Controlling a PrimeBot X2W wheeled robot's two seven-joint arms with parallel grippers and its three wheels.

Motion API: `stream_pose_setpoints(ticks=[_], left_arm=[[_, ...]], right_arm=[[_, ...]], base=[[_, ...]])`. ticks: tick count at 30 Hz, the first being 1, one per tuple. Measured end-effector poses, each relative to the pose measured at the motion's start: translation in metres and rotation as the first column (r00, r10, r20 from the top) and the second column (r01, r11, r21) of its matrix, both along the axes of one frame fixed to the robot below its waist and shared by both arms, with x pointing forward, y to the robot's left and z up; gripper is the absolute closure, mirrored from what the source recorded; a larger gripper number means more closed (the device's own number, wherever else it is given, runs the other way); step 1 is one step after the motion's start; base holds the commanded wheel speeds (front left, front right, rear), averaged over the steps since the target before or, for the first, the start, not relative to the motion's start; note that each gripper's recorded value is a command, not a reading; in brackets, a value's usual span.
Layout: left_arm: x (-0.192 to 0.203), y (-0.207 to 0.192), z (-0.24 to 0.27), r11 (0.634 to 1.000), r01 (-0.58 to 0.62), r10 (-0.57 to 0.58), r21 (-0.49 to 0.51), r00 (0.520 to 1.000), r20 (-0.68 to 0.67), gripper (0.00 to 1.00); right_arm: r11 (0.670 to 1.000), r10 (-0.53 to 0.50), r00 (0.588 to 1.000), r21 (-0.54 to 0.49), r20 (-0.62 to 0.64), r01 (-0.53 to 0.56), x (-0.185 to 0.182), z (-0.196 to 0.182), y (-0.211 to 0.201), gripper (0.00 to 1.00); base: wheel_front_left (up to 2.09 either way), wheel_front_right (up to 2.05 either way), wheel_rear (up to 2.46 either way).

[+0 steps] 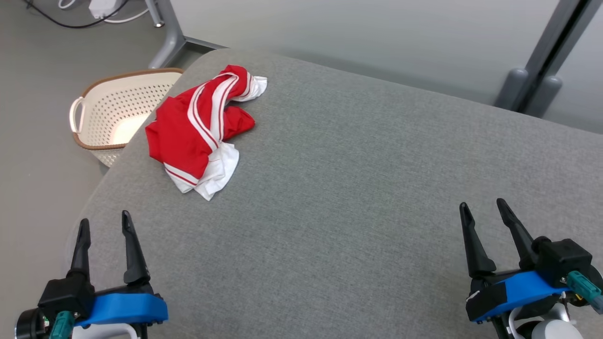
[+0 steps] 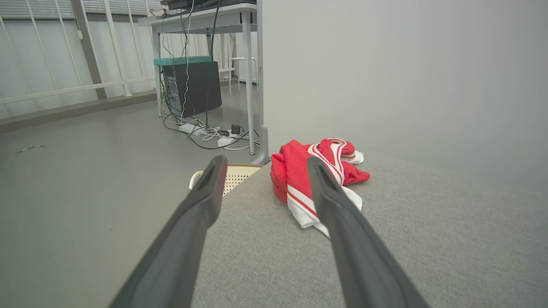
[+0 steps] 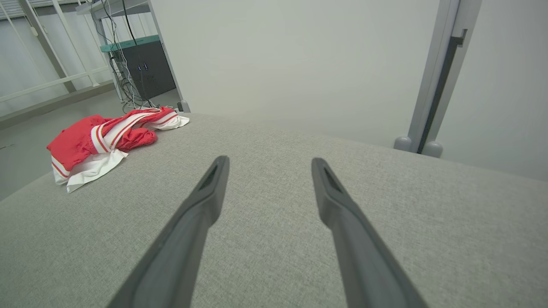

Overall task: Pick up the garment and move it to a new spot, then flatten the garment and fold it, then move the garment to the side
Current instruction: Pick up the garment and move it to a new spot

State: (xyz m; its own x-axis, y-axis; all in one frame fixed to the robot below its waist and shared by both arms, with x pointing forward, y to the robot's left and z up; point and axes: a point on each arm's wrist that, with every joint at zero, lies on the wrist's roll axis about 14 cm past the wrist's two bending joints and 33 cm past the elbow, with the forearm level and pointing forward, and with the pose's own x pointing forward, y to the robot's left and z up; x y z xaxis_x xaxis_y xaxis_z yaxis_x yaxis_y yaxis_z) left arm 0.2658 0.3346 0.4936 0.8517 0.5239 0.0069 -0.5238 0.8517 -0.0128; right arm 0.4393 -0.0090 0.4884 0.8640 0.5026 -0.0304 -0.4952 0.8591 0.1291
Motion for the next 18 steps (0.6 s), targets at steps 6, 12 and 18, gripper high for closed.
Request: stream_pose_setpoints(ticks=[6, 12, 18], left_arm=[[0.03, 0.012, 0.017, 0.999, 0.02, -0.022, 0.034, 0.999, 0.037, 0.0], [0.091, 0.032, 0.043, 0.993, 0.057, -0.065, 0.103, 0.995, 0.071, 0.0], [0.164, 0.048, 0.06, 0.979, 0.118, -0.129, 0.165, 0.99, 0.053, 0.0]], right_arm=[[0.998, -0.056, 0.998, -0.018, -0.006, 0.056, 0.007, -0.005, -0.02, 0.0], [0.989, -0.135, 0.991, -0.055, -0.014, 0.134, 0.024, -0.014, -0.049, 0.0], [0.971, -0.216, 0.976, -0.105, -0.017, 0.214, 0.042, -0.028, -0.086, 0.0]], base=[[0.0, 0.0, 0.0], [0.0, 0.0, 0.0], [0.0, 0.0, 0.0]])
